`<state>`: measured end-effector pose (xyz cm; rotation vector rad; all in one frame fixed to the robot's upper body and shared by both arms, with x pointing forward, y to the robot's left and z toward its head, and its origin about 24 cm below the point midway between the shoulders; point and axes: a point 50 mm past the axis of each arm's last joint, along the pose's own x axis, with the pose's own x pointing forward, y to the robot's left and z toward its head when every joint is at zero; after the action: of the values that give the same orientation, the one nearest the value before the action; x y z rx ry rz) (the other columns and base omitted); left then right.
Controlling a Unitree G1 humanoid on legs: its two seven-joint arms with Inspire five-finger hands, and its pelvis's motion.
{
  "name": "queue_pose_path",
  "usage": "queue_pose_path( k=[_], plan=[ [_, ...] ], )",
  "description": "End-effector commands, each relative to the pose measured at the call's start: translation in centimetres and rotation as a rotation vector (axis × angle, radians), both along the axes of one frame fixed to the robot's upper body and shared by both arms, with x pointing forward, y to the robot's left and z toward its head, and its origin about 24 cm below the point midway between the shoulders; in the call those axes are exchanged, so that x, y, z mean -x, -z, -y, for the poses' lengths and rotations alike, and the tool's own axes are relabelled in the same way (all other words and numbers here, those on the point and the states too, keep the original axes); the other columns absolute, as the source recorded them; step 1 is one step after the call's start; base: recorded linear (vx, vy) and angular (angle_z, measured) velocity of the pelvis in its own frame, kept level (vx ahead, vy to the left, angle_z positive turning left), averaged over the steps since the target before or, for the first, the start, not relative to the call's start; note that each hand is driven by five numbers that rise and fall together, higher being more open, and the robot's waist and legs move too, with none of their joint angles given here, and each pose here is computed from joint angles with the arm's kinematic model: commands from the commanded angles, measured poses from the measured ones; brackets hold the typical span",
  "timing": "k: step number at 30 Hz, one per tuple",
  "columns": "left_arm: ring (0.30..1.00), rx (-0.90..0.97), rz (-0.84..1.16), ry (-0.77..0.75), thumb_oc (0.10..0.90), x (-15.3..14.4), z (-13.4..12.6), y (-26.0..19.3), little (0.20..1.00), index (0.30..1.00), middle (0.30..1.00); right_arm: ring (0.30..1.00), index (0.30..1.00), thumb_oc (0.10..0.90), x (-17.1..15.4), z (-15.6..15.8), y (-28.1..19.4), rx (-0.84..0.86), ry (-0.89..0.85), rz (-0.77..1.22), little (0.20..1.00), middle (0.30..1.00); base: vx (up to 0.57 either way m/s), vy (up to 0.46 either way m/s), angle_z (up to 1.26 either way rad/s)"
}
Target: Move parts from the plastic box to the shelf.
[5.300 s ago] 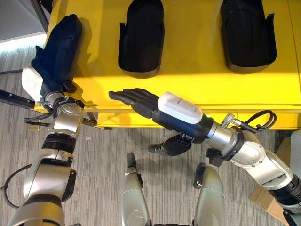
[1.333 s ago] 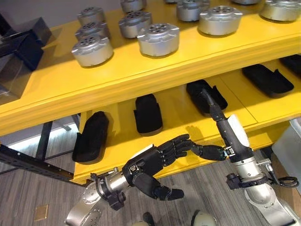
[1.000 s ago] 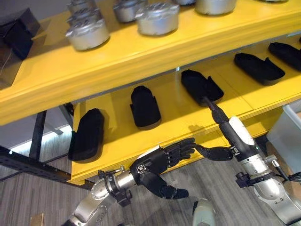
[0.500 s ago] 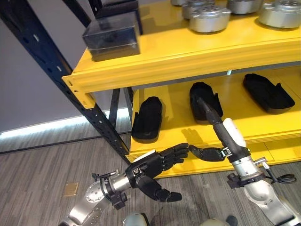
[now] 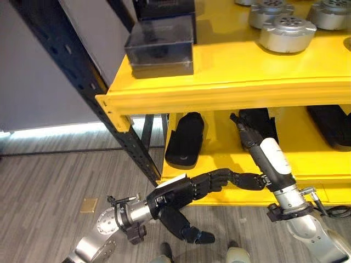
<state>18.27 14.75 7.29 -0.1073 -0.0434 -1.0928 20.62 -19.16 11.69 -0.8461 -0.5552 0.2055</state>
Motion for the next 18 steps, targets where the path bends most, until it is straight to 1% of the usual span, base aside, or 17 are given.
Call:
queue_pose_path(
  k=[1, 5, 8, 11, 14, 16, 18],
  plan=[
    [1.0, 0.127, 0.178, -0.014, 0.9, -0.9, -0.3, -4.0, 1.0, 1.0, 1.0, 1.0, 1.0, 0.9, -0.3, -3.2, -5.2, -0.08, -0.221, 0.254, 1.0, 1.0, 0.03, -0.122, 0.04],
    [1.0, 0.143, 0.2, -0.041, 0.9, -1.1, -0.1, -4.5, 1.0, 1.0, 1.0, 1.0, 1.0, 0.9, -0.7, -4.0, -5.5, -0.047, -0.27, 0.271, 1.0, 1.0, -0.05, -0.069, 0.06],
    [1.0, 0.163, 0.181, -0.08, 0.9, -1.1, 0.1, -4.1, 1.0, 1.0, 1.0, 1.0, 1.0, 0.9, -1.3, -4.6, -5.5, -0.032, -0.303, 0.255, 1.0, 1.0, 0.01, 0.149, 0.05],
    [1.0, 0.166, 0.148, -0.078, 0.9, -0.9, 0.2, -3.7, 1.0, 1.0, 1.0, 1.0, 1.0, 0.9, -1.2, -4.7, -5.5, -0.03, -0.318, 0.24, 1.0, 1.0, 0.02, 0.402, -0.2],
    [1.0, 0.166, 0.138, -0.095, 0.9, -1.3, 0.5, -3.5, 1.0, 1.0, 1.0, 1.0, 1.0, 0.9, -1.6, -4.4, -5.3, -0.032, -0.323, 0.2, 1.0, 1.0, -0.03, 0.402, -0.26],
    [1.0, 0.171, 0.116, -0.075, 0.9, -1.5, 0.6, -3.3, 1.0, 1.0, 1.0, 1.0, 1.0, 0.9, -1.8, -4.0, -4.9, -0.032, -0.292, 0.187, 1.0, 1.0, -0.03, 0.469, -0.04],
    [1.0, 0.161, 0.093, -0.074, 0.9, -1.5, 0.5, -3.0, 1.0, 1.0, 1.0, 1.0, 1.0, 0.9, -2.3, -3.6, -4.5, -0.032, -0.261, 0.154, 1.0, 1.0, 0.02, 0.284, 0.1]
  ],
)
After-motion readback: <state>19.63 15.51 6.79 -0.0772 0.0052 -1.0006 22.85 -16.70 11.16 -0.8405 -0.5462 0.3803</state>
